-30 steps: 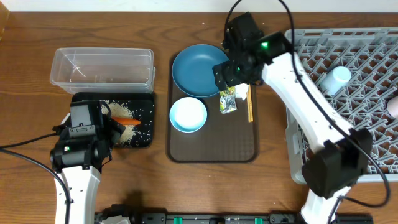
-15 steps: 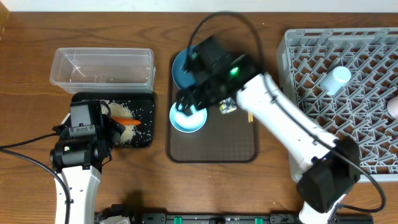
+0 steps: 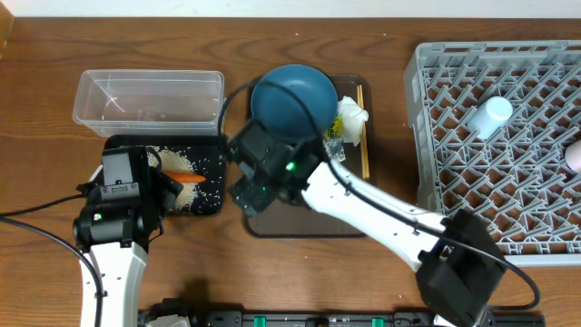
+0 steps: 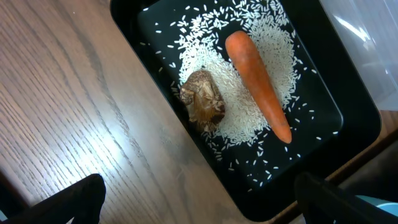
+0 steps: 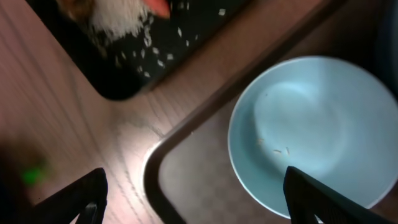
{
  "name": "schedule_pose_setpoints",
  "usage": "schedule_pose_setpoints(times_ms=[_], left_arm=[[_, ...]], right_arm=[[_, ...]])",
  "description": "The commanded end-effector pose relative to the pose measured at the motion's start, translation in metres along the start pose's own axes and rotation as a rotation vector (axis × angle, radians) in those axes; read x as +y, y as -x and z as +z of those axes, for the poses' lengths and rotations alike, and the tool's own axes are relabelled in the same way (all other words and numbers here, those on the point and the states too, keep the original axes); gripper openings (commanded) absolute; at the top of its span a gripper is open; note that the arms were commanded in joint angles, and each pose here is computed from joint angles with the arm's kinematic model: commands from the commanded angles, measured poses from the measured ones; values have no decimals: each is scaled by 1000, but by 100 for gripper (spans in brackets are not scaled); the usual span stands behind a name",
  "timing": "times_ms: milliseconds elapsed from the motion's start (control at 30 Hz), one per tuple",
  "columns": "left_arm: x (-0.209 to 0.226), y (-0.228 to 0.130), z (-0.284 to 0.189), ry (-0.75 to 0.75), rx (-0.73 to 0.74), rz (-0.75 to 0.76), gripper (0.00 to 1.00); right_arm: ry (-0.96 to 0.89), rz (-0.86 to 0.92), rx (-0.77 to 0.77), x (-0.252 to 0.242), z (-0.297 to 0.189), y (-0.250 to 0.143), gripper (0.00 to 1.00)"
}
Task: Sort waste into correct bins and load items into the dishwasher rack
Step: 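Close the right gripper on the rim of the light-blue bowl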
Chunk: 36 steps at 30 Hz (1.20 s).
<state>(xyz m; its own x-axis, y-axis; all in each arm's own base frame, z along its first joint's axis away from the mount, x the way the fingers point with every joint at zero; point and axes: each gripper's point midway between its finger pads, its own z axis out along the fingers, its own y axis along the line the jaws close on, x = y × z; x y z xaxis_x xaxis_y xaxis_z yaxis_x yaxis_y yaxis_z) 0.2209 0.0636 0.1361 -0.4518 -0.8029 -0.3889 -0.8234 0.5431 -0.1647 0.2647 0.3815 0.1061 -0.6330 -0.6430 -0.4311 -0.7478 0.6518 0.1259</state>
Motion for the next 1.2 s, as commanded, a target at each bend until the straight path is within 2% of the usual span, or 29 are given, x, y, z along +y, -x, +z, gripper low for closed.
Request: schedule_pose_setpoints(times_ms=[0, 200, 433, 600, 667, 867, 1167], left_arm=[[0, 5, -4, 1, -18, 6, 98], [0, 5, -4, 1, -18, 6, 98], [0, 5, -4, 1, -18, 6, 98], [0, 5, -4, 1, -18, 6, 98], [0, 5, -4, 1, -18, 6, 98], [0, 5, -4, 1, -18, 6, 98], [0, 5, -4, 1, -18, 6, 98]], right_arm=[[-126, -72, 15, -19, 9, -12, 83], [-108, -99, 43, -19, 23, -20, 77], [-80, -95, 120, -18, 55, -38, 75], [-82, -80, 127, -19, 59, -40, 74], [-82, -79, 123, -19, 58, -38, 70], [-82, -79, 123, -19, 58, -38, 45], [-91, -79, 127, -20, 58, -39, 30]])
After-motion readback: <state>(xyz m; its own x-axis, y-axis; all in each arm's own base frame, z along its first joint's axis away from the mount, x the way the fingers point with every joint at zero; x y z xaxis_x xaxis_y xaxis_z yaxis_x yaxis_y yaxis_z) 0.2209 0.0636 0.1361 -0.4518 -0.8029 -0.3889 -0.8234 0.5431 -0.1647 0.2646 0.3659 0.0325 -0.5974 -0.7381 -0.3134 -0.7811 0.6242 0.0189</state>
